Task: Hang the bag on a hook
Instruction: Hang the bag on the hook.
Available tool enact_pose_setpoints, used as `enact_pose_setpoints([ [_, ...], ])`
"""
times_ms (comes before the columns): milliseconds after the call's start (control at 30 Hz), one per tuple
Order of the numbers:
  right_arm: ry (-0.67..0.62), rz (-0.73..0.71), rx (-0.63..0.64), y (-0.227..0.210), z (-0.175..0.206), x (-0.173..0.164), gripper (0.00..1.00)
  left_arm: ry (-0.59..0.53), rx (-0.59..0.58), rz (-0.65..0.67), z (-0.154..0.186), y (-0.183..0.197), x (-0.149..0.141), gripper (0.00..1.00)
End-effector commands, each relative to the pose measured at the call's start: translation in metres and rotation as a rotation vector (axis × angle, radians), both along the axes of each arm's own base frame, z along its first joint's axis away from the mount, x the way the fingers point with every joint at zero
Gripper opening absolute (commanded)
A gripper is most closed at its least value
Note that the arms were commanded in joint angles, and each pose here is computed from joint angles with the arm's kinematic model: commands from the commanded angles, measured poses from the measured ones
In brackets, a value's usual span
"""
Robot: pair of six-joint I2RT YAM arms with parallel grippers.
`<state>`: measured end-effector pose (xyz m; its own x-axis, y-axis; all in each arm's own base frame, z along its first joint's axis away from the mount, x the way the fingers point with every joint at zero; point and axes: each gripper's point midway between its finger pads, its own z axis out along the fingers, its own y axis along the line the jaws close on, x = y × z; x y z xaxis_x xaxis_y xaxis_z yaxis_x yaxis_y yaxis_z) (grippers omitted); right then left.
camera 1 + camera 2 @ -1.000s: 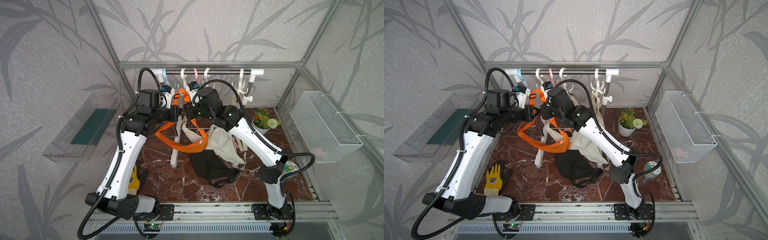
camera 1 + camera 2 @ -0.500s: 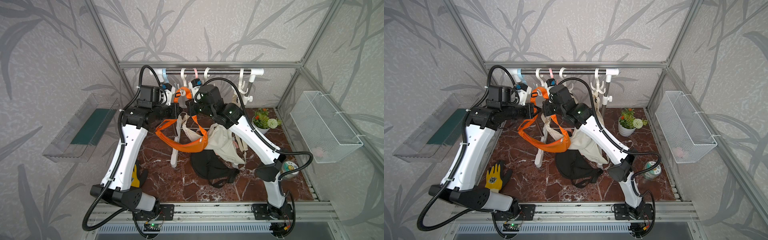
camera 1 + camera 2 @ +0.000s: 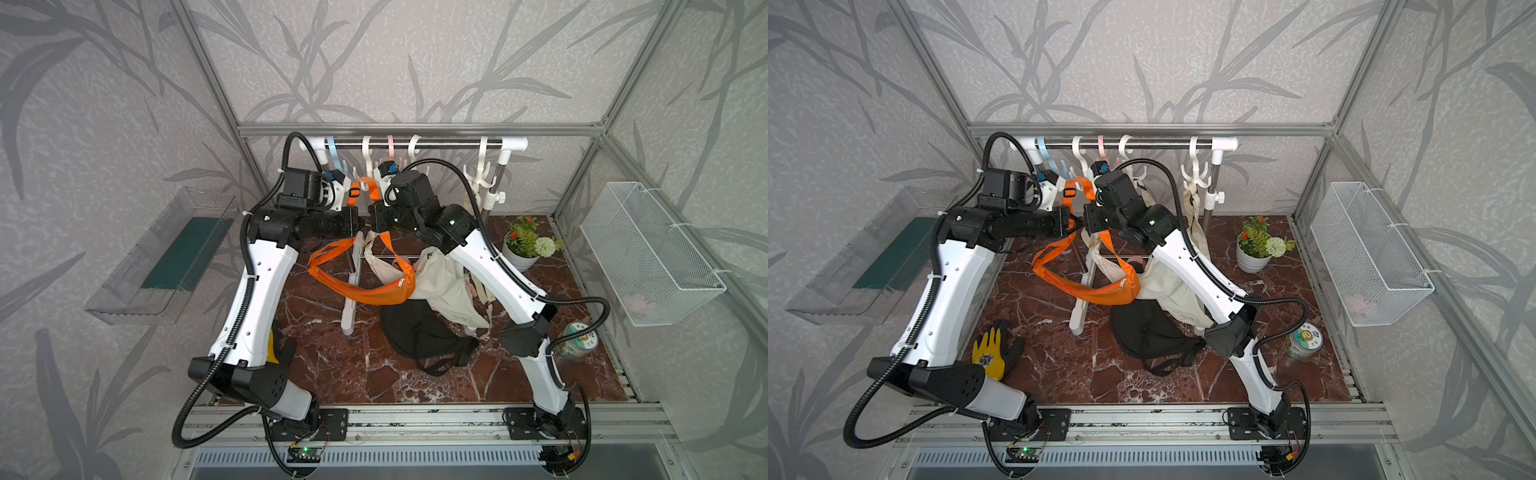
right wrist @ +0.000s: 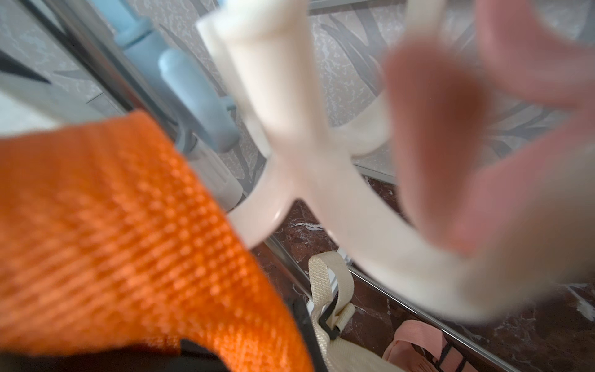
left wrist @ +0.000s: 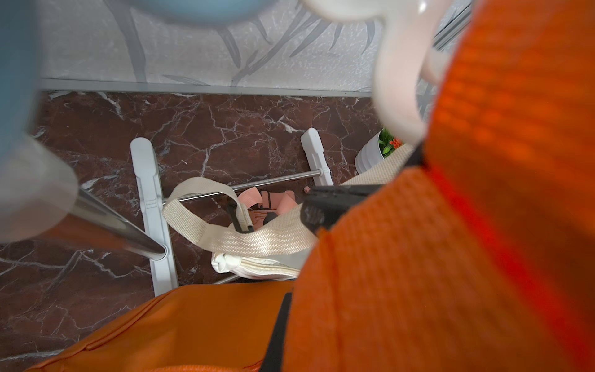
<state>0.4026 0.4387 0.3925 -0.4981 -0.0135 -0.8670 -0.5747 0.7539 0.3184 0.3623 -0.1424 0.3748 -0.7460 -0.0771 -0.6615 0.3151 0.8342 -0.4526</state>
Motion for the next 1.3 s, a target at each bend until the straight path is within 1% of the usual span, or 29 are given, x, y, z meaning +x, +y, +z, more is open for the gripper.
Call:
enact_pose_setpoints([
  [0,0.021,0.002,0.012,-0.001,-0.002,0.001,0.00,0.039,0.003,-0.009,-0.003,0.000,-0.004,0.00],
  [267,0.043,0.018,0.013,-0.002,-0.009,-0.001,0.00,0.075,0.024,-0.006,-0.016,0.003,-0.002,0.00],
  [433,0.045,0.033,0.006,-0.005,-0.009,-0.007,0.00,0.074,0.027,0.004,-0.017,0.006,-0.004,0.00],
  [467,0.043,0.035,0.006,-0.006,-0.008,-0.008,0.02,0.066,0.026,0.006,-0.016,0.007,-0.004,0.00],
  [500,0.040,0.037,0.006,-0.007,-0.007,-0.009,0.07,0.058,0.023,0.009,-0.015,0.007,-0.004,0.02],
  [567,0.032,0.043,0.008,-0.008,-0.005,-0.012,0.16,0.036,0.019,0.016,-0.011,0.008,-0.004,0.12],
  [633,0.016,0.053,0.014,-0.010,0.000,-0.016,0.30,0.006,0.021,0.023,-0.006,0.010,-0.004,0.23],
  [733,-0.011,0.058,0.023,-0.015,0.007,-0.022,0.47,-0.031,0.032,0.028,-0.002,0.013,-0.005,0.30],
  [833,-0.034,0.055,0.019,-0.024,0.012,-0.028,0.58,-0.053,0.048,0.040,0.000,0.017,-0.006,0.36],
  [933,-0.064,0.047,0.014,-0.036,0.019,-0.037,0.65,-0.100,0.062,0.059,0.004,0.022,-0.007,0.40],
  [1033,-0.104,0.021,0.009,-0.054,0.025,-0.045,0.68,-0.185,0.078,0.091,0.013,0.030,-0.007,0.43],
  [1100,-0.127,0.000,-0.004,-0.065,0.026,-0.049,0.70,-0.256,0.077,0.110,0.022,0.033,-0.010,0.47],
  [1133,-0.147,-0.006,-0.001,-0.074,0.034,-0.055,0.71,-0.293,0.074,0.120,0.027,0.035,-0.011,0.49],
  [1233,-0.168,-0.009,-0.020,-0.086,0.035,-0.062,0.73,-0.374,0.071,0.149,0.039,0.041,-0.016,0.50],
  [1267,-0.170,-0.011,-0.029,-0.090,0.033,-0.063,0.73,-0.385,0.074,0.159,0.040,0.043,-0.017,0.50],
])
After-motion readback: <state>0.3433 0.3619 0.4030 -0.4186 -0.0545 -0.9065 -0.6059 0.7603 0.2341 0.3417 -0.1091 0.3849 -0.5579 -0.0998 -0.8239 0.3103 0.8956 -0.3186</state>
